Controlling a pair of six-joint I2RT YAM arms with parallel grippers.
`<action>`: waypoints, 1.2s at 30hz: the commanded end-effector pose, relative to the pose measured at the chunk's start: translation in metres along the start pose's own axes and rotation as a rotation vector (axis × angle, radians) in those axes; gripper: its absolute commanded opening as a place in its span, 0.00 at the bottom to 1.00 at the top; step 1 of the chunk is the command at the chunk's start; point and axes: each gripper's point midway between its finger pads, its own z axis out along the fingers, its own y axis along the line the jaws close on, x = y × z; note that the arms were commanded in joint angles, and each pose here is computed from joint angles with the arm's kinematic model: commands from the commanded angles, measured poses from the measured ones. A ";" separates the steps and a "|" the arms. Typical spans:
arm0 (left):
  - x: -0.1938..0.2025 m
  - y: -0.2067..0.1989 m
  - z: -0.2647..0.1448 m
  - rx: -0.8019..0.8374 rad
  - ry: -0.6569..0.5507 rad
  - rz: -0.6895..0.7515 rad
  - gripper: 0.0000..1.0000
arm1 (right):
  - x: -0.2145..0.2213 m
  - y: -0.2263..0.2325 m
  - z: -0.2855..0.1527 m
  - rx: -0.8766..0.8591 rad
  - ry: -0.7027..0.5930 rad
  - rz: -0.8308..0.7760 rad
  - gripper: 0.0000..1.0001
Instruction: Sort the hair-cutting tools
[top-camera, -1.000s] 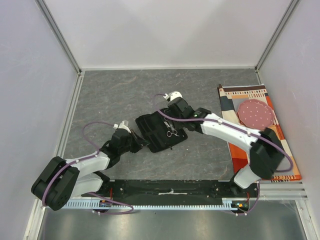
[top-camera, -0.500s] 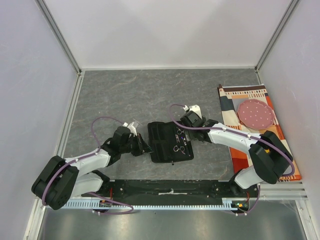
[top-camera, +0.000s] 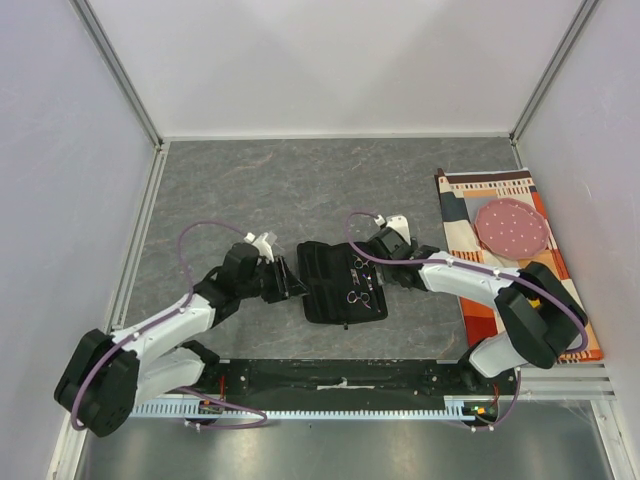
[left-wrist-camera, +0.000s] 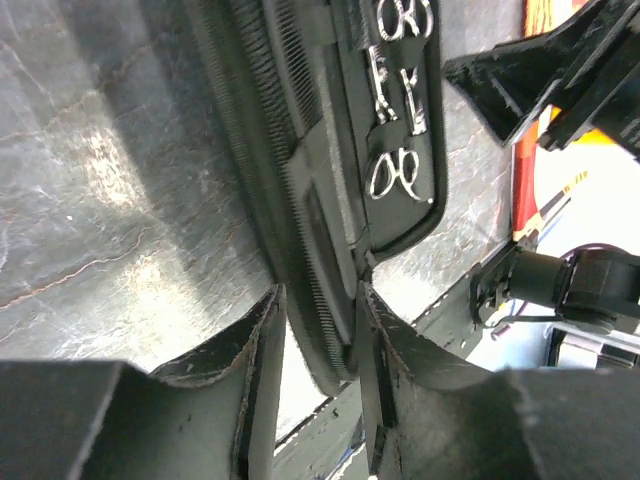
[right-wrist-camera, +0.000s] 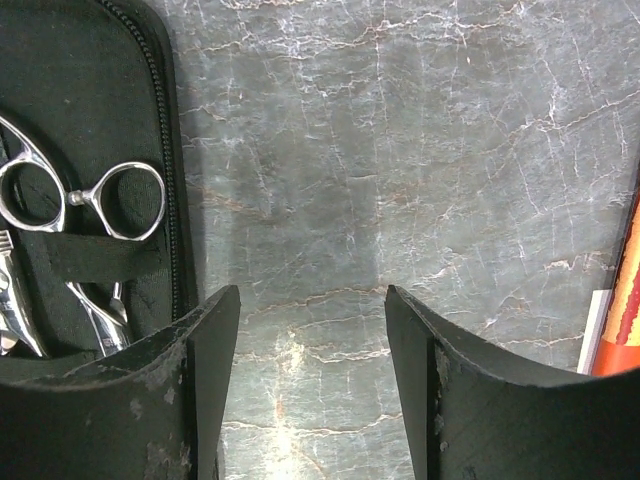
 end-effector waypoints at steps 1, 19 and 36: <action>-0.033 -0.008 -0.017 -0.061 -0.140 0.088 0.41 | -0.013 0.004 -0.007 -0.036 -0.058 0.040 0.67; -0.046 0.040 0.013 -0.118 -0.231 0.089 0.64 | -0.012 0.005 -0.019 -0.094 -0.076 0.023 0.69; -0.018 0.035 0.062 0.204 -0.126 -0.035 0.53 | 0.005 0.014 -0.019 -0.174 -0.050 0.018 0.69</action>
